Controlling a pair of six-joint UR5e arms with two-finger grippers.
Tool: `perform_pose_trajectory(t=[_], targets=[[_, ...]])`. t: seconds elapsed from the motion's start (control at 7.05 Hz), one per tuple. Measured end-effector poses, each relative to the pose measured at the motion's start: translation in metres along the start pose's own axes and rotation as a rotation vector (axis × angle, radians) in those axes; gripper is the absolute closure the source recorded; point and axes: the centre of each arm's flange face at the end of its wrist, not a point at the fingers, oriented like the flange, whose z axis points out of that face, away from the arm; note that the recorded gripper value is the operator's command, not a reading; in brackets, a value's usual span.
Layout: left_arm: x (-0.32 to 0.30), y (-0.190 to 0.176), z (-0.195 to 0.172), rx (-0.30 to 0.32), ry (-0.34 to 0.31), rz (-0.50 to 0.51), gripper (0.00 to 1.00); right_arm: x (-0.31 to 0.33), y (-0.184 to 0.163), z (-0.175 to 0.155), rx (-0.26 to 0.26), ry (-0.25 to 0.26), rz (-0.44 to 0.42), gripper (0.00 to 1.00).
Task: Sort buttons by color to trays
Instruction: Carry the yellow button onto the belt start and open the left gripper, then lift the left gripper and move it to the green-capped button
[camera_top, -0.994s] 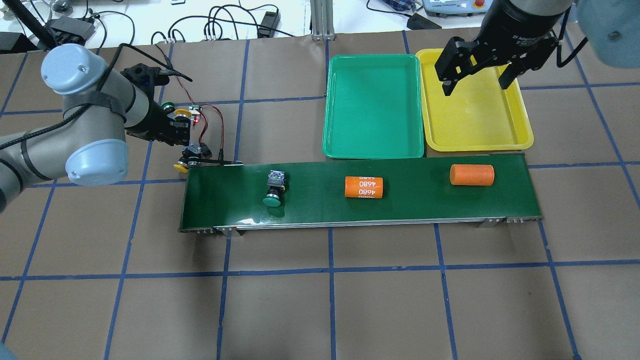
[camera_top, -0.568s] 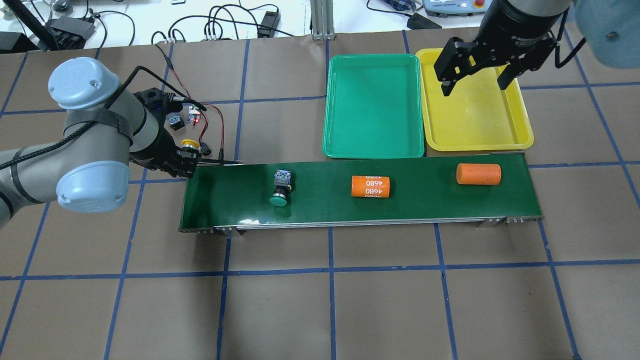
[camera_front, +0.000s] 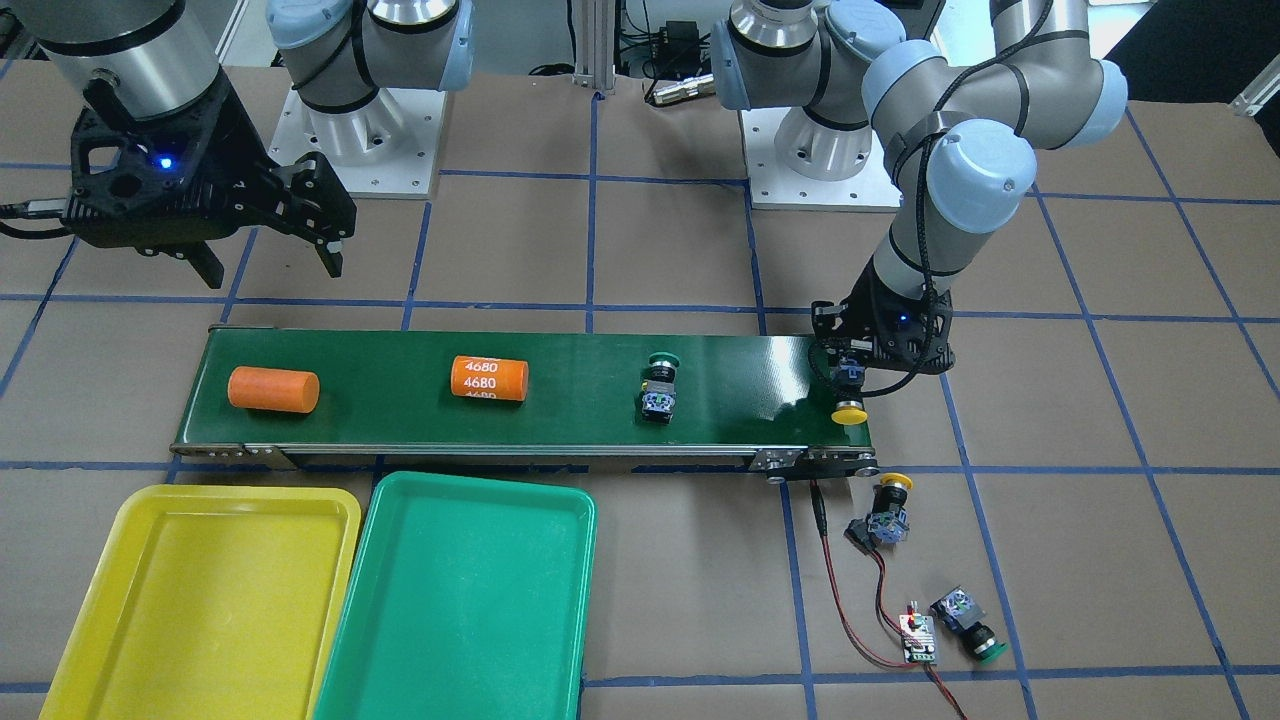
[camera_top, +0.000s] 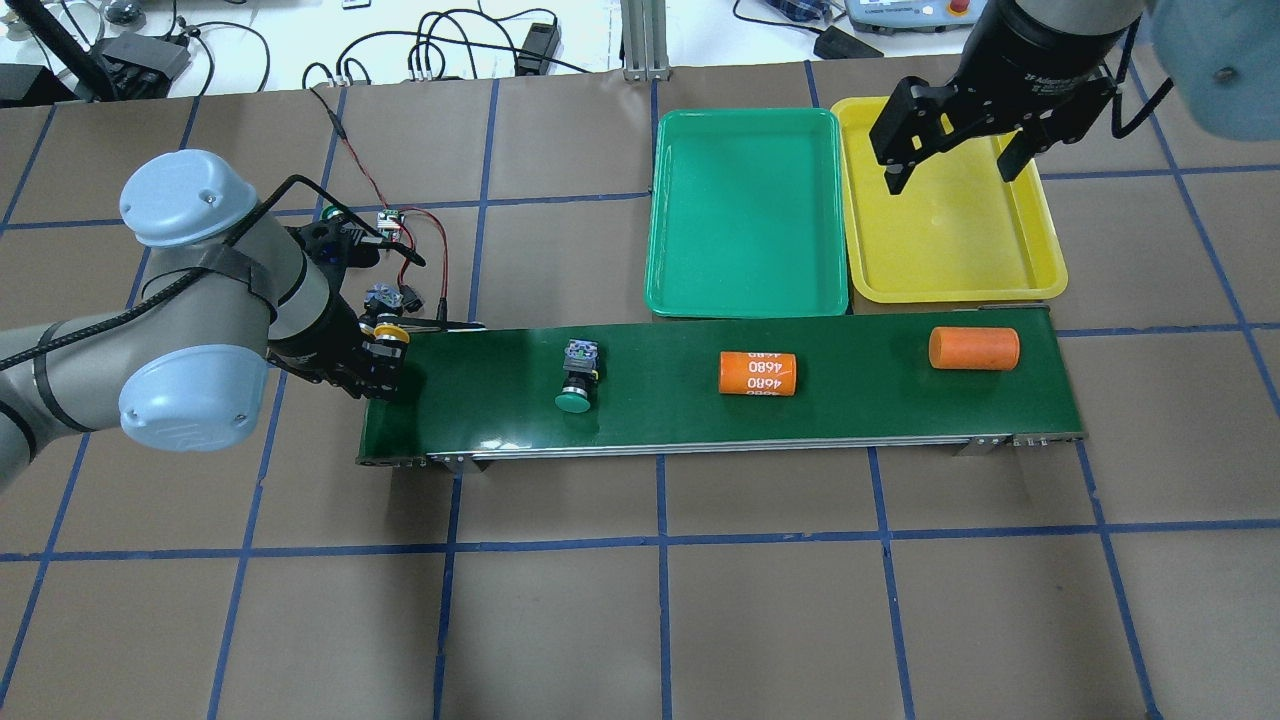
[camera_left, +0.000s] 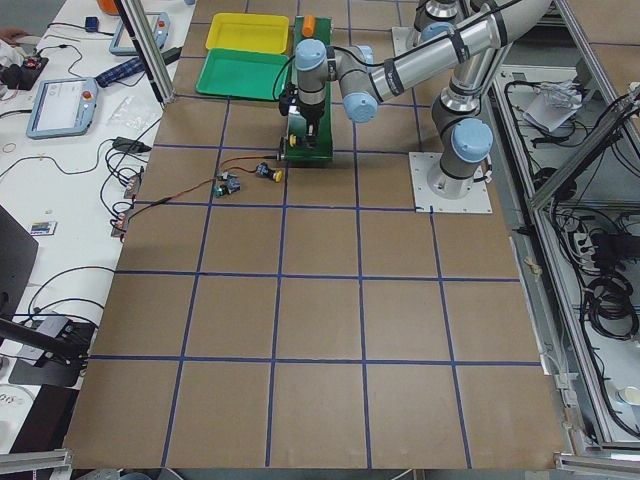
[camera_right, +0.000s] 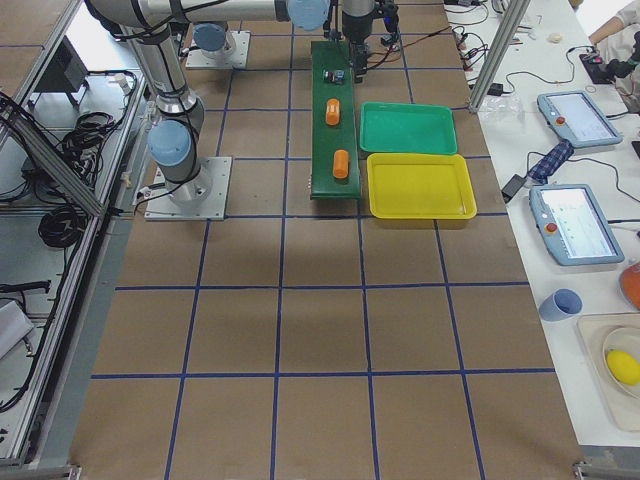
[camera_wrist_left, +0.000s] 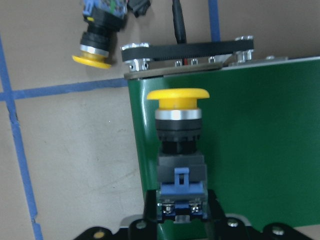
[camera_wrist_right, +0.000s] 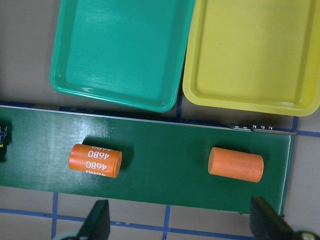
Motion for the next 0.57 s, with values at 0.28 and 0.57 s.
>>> perform_pose_trajectory(t=[0.28,0.57], targets=[[-0.0008,-0.0006,0.0061,-0.010,0.006,0.001,0.01,-0.0001,0.0007,0.0001,-0.001,-0.001,-0.001,0.00],[0.0006,0.0015,0.0045,-0.008,0.008,-0.008,0.00,-0.0002,0.0009,0.0005,-0.002,-0.001,0.000,0.00]])
